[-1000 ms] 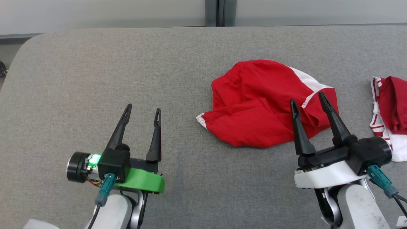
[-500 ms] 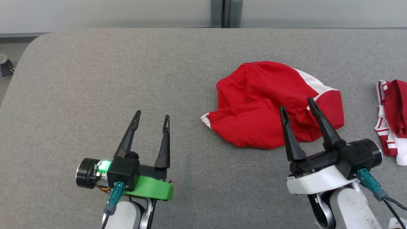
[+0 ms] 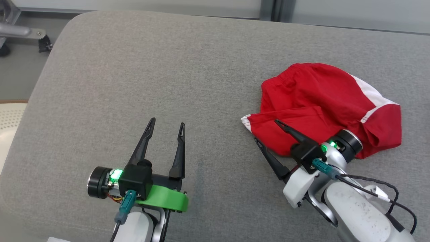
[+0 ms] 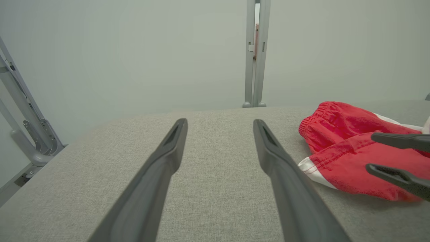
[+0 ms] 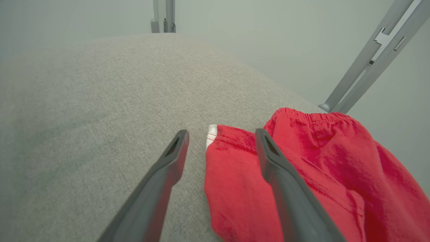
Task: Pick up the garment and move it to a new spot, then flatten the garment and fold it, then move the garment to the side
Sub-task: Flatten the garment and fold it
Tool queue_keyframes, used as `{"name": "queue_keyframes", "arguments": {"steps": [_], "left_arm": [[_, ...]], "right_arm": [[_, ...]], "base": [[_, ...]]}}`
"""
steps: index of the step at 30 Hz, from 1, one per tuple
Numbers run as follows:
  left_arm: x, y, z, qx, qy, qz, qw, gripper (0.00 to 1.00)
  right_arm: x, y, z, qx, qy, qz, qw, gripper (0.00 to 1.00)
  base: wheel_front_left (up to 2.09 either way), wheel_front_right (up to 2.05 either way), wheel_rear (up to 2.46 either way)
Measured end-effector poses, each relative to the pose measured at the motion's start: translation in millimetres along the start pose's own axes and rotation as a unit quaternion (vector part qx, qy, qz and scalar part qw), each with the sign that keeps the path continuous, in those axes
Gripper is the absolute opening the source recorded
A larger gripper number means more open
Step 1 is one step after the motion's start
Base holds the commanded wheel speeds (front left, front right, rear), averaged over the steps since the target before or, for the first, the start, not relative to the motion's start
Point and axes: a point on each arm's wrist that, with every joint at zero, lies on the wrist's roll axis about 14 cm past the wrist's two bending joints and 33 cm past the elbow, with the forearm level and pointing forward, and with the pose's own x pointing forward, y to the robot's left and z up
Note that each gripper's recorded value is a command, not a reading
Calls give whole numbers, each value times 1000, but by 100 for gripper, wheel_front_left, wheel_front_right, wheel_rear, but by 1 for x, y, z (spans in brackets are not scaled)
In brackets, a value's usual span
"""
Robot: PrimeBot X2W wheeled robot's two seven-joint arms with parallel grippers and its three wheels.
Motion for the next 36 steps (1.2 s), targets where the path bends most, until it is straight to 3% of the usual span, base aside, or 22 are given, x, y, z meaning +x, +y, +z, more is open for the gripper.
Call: {"name": "queue_keyframes", "arguments": {"steps": [9, 16, 22, 23, 24, 27, 31, 36], "left_arm": [[-11, 21, -5, -20, 15, 39, 999, 100], [-20, 26, -13, -31, 30, 54, 998, 100], [-23, 23, -17, -35, 37, 51, 997, 100], [-23, 23, -17, -35, 38, 51, 997, 100], [-23, 23, -17, -35, 38, 51, 997, 100], [-22, 22, -17, -35, 37, 49, 997, 100], [-21, 20, -16, -36, 35, 45, 998, 100], [-21, 15, -11, -36, 28, 36, 998, 100]], "right_arm": [[39, -7, -26, -67, 76, 50, 994, 100], [54, -4, -46, -72, 131, 70, 986, 100], [45, 3, -74, -58, 209, 88, 972, 100], [45, 3, -75, -55, 216, 88, 971, 58], [44, 2, -75, -52, 219, 89, 970, 0], [42, 5, -75, -48, 222, 95, 969, 0], [48, -3, -48, -46, 161, 84, 982, 0], [70, -19, 25, -34, 28, 49, 998, 0]], "base": [[0, 0, 0], [0, 0, 0], [0, 0, 0], [0, 0, 0], [0, 0, 0], [0, 0, 0], [0, 0, 0], [0, 0, 0]]}}
